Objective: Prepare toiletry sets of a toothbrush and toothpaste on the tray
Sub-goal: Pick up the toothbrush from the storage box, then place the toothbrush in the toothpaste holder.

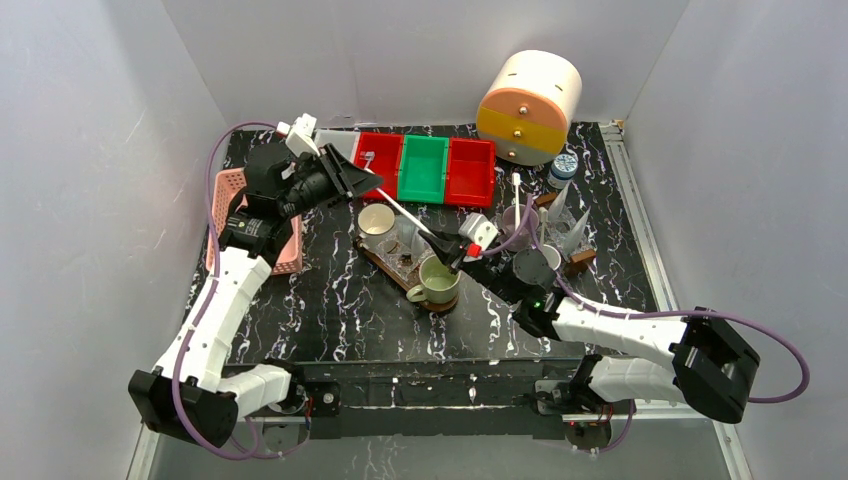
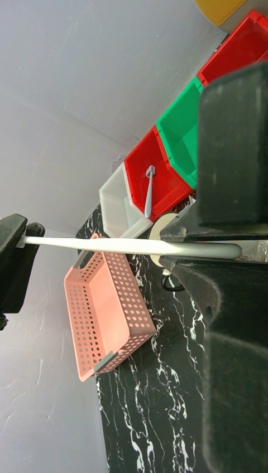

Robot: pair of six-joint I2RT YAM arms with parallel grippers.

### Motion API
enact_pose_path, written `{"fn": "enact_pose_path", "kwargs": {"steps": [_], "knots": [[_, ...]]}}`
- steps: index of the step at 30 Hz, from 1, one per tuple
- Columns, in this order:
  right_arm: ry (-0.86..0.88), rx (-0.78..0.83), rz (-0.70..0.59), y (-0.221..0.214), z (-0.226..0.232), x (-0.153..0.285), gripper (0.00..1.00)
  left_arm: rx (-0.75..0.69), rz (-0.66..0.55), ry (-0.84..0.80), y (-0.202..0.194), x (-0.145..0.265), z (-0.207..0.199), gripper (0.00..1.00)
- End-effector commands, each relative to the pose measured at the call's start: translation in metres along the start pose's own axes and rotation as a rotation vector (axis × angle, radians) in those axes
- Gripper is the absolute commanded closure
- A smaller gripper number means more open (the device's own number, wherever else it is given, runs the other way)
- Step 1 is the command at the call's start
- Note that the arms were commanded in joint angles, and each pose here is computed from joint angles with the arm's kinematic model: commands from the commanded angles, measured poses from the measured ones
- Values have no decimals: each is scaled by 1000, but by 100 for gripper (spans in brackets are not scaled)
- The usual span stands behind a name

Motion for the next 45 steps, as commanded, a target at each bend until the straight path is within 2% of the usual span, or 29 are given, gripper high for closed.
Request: {"fn": "enact_pose_path", "kwargs": {"steps": [1,5,7,15,22,29,34,45], "knots": [[62,4,-92,28,10,-2,99,-24,50,-72,-5,10,-16,82],[60,2,-85,25,9,-3,99,-29,33,-71,-2,15,-18,95],[57,2,-85,24,8,-2,90,-28,22,-61,-1,18,-17,100],[49,-8,-88,20,6,0,45,-7,-109,94,3,40,0,100],[35,-17,-82,23,5,8,23,4,-235,277,2,69,27,100],[-80,-6,-78,27,-15,29,4,6,-427,475,-2,107,64,100],[-152,12,-84,31,-27,48,1,-2,-481,482,-13,111,76,100],[-277,37,-87,30,-48,78,1,-33,-508,430,-30,83,99,100]]}}
Point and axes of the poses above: each gripper's point midway between its finger pads, its own x axis back along the fingers, its own z axis along the line the jaws close on, y = z × x, the point moved 1 cm from there along x, back along the fingers, and after that the axes turned 14 degrees about -x, right-handed, at the moved point
